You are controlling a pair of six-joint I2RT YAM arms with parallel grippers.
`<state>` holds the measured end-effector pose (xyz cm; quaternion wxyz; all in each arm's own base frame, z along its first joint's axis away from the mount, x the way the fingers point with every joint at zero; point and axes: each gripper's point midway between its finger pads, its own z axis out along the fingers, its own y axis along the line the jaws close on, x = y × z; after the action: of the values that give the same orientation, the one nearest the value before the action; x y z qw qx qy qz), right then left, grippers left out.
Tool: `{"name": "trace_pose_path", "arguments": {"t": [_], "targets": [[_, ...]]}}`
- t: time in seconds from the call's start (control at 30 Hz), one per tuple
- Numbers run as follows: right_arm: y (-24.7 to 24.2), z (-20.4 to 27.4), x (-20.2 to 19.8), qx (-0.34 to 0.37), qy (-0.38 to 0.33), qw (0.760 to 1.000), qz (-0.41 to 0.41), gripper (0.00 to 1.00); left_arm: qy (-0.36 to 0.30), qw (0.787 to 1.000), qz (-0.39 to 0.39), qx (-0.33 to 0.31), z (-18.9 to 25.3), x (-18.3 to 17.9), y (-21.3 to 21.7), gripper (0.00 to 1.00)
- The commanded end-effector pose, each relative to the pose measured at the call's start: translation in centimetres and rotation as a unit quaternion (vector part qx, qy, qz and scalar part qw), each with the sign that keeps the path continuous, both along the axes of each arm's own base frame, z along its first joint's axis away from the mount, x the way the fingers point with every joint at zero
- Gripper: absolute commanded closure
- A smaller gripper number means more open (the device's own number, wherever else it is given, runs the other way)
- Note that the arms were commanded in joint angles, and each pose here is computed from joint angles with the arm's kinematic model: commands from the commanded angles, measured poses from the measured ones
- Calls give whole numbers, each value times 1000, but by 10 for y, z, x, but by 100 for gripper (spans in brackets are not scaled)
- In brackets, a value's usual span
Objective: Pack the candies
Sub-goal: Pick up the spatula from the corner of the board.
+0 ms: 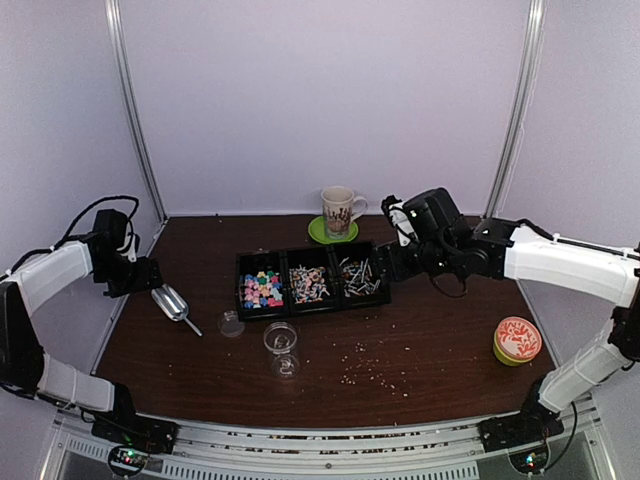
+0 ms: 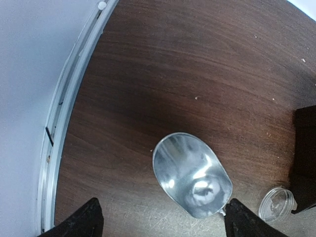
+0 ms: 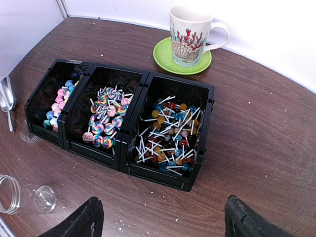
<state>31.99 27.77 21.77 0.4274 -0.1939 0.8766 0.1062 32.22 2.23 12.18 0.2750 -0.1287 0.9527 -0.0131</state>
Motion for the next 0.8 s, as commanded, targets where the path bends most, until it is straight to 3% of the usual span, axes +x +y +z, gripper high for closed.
{"name": "trace_pose_path", "arguments": {"t": [0.0,0.33,0.67,0.77], "targets": [[1,11,-8,25,-13,1000,9,15,-6,999,20,-41,1,14,-1,16],[-5,1,-16,23,-6,1000,13,15,24,996,29,-84,-24,39,-5,32],[-8,-5,-18,16,-5,1000,13,15,42,992,41,-108,-43,45,5,34],[-9,-6,-18,14,-4,1000,12,15,42,991,40,-118,-46,47,6,40]]}}
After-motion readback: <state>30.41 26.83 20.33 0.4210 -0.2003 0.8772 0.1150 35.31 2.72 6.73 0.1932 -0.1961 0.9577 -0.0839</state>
